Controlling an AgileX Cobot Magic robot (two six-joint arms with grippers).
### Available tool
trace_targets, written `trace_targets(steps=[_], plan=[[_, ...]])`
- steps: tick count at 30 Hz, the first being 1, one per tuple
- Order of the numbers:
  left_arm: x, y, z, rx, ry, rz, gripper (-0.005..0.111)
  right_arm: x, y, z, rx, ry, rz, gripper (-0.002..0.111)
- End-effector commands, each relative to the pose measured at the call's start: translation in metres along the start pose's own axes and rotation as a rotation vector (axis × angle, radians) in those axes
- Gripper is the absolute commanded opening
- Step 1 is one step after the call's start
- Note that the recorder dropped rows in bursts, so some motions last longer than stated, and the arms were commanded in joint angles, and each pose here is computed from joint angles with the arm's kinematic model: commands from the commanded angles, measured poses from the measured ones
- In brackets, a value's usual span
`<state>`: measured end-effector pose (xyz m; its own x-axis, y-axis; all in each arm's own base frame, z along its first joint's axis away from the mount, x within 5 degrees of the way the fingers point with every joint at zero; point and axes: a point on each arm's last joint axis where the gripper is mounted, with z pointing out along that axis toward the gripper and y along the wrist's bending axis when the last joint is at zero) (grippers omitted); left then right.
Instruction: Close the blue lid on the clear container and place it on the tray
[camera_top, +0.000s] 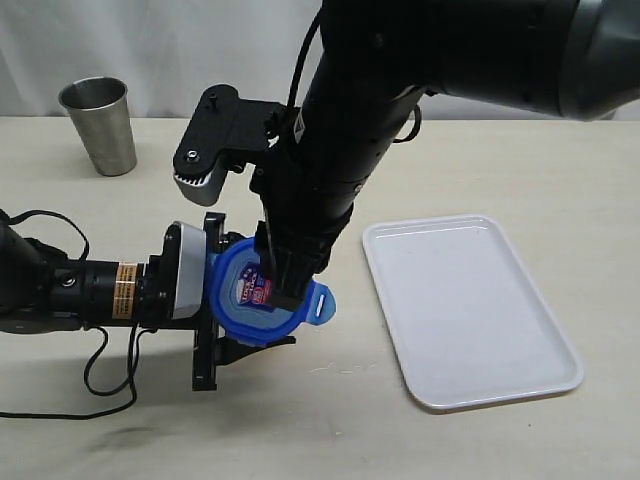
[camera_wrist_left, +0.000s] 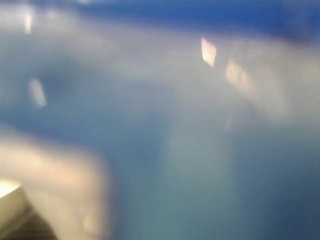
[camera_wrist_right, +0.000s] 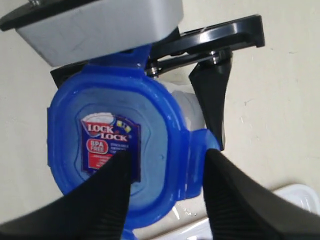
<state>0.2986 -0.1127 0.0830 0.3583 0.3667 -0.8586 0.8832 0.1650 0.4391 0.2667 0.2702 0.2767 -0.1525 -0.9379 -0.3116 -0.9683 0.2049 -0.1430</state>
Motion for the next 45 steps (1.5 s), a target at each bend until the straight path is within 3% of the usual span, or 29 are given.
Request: trace_targets(steps=[1, 11, 16, 19, 22, 24, 28, 32, 35, 39, 45], plan=[[-0.004, 0.001, 0.001, -0.015, -0.024, -0.021, 0.000, 0.005, 0.007, 0.019, -0.115, 0.078, 0.021, 0.033], [-0.005, -0.002, 0.001, 0.013, -0.029, -0.012, 0.000, 0.011, 0.004, 0.048, -0.194, 0.145, 0.070, 0.036], [-0.005, -0.001, 0.001, 0.011, -0.029, -0.026, 0.000, 0.012, 0.009, 0.055, -0.311, 0.124, 0.078, 0.036], [-0.005, -0.001, 0.001, 0.010, -0.028, -0.045, 0.000, 0.013, 0.007, 0.059, -0.303, 0.145, 0.072, 0.036], [-0.005, -0.001, 0.001, 0.012, -0.029, -0.065, 0.000, 0.014, 0.002, 0.060, -0.250, 0.153, 0.067, 0.036], [-0.005, -0.001, 0.001, 0.008, -0.028, -0.080, 0.000, 0.013, -0.008, 0.054, -0.135, 0.157, 0.091, 0.036], [-0.004, 0.003, 0.001, -0.040, -0.022, -0.205, 0.000, 0.008, -0.018, 0.031, 0.000, 0.083, 0.125, 0.037], [-0.002, 0.009, 0.000, -0.104, -0.022, -0.351, 0.000, -0.002, -0.019, 0.003, 0.066, -0.068, 0.184, 0.050], [-0.001, 0.014, 0.000, -0.155, -0.024, -0.423, 0.000, -0.005, -0.025, -0.022, 0.168, -0.165, 0.290, 0.054], [0.000, 0.017, -0.001, -0.191, -0.024, -0.442, 0.000, 0.001, -0.031, -0.051, 0.278, -0.251, 0.614, 0.054], [0.002, 0.019, -0.001, -0.220, -0.009, -0.454, 0.000, 0.008, -0.026, -0.059, 0.264, -0.204, 0.701, 0.054]])
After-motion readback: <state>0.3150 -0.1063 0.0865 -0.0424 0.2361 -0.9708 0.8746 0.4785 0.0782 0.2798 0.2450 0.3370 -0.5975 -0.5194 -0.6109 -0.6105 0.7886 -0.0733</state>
